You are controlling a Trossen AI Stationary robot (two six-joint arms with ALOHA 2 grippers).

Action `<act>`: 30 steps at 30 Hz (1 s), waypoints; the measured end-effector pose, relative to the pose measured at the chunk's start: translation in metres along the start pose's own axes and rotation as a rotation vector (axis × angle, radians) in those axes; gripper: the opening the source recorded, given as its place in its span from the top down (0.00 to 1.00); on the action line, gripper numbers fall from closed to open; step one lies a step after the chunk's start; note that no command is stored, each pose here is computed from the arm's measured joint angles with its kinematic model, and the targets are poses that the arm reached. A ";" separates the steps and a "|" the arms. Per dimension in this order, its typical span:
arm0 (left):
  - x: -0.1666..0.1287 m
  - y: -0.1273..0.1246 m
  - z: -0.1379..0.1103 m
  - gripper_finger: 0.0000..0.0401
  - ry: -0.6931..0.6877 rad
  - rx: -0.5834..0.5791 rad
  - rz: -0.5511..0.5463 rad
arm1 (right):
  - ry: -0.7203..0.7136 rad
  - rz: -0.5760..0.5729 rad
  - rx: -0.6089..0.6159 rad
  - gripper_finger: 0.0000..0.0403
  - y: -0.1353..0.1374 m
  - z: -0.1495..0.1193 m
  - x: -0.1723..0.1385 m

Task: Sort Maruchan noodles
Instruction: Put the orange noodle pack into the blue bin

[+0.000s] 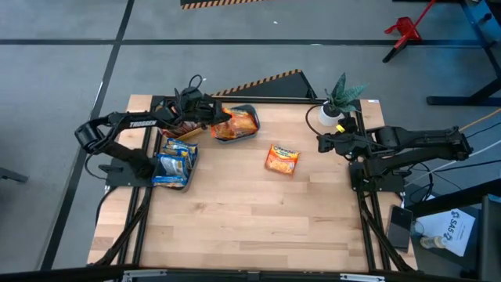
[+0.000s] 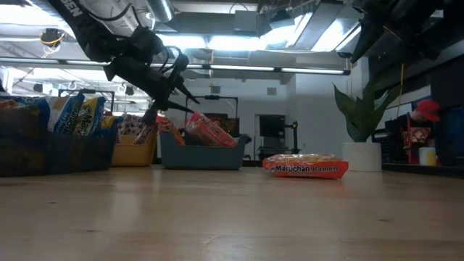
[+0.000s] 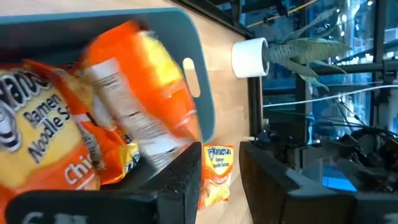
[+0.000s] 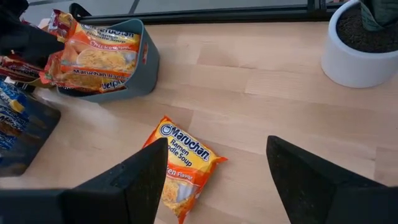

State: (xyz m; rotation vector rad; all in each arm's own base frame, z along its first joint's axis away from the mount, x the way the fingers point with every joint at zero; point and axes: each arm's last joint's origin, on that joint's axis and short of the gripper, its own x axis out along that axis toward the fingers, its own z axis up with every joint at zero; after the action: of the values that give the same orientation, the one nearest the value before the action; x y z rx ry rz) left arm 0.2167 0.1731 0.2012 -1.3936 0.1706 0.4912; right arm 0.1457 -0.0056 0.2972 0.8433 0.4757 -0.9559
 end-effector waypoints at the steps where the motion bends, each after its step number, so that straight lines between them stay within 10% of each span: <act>1: -0.001 0.000 -0.001 0.75 0.003 -0.002 0.002 | 0.000 0.000 0.000 0.36 0.000 0.000 0.000; 7: -0.006 -0.013 -0.011 0.77 0.042 0.002 -0.037 | 0.000 0.000 -0.001 0.36 0.000 0.000 0.000; 23: -0.004 0.013 -0.040 1.00 0.014 0.172 0.373 | -0.018 -0.005 0.001 0.36 0.000 0.001 0.000; 30: -0.002 0.011 -0.036 1.00 -0.061 0.192 0.370 | -0.019 -0.004 0.002 0.36 0.000 0.001 0.000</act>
State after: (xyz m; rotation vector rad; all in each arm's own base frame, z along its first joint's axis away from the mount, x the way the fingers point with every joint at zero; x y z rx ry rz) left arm 0.2168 0.1386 0.1855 -1.1597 0.4195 0.8016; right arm 0.1456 -0.0060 0.2976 0.8352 0.4606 -0.9678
